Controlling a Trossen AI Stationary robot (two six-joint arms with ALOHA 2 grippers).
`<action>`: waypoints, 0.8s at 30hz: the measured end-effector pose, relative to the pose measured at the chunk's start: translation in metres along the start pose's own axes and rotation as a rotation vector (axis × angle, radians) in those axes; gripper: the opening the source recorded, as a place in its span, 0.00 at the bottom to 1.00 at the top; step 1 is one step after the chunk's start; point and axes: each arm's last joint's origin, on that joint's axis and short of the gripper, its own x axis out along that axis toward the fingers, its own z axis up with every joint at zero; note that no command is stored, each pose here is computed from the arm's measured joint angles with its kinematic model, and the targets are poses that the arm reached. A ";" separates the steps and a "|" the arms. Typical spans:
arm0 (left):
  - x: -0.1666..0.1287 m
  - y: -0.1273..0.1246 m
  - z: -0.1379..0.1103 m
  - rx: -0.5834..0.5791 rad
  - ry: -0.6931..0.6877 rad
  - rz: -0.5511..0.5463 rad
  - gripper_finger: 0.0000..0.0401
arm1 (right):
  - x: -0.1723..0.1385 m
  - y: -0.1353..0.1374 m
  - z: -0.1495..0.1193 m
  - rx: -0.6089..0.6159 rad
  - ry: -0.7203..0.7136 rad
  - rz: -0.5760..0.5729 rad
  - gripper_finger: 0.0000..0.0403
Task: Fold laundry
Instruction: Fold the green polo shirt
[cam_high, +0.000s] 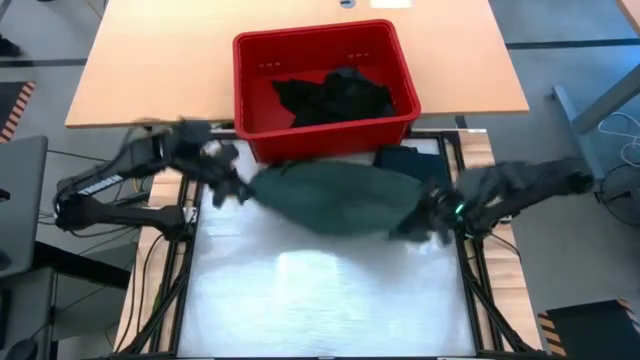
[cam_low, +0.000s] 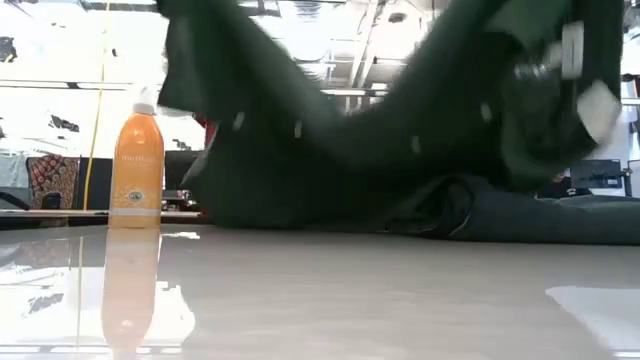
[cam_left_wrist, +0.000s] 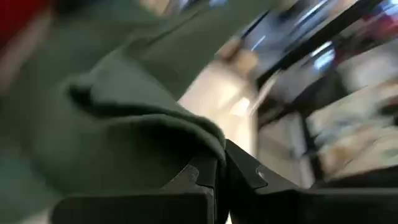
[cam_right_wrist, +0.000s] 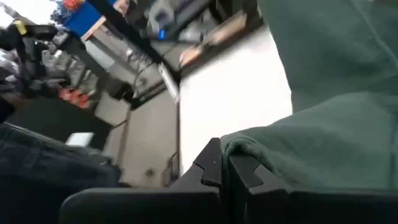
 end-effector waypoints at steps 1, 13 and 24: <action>0.008 0.003 -0.015 -0.034 0.058 0.034 0.00 | 0.013 -0.002 -0.013 0.046 0.023 0.025 0.05; 0.062 0.037 -0.161 -0.377 0.430 0.093 0.00 | 0.090 0.015 -0.159 0.448 0.356 0.103 0.05; 0.058 0.050 -0.200 -0.446 0.618 0.101 0.00 | 0.103 0.025 -0.221 0.697 0.701 -0.078 0.05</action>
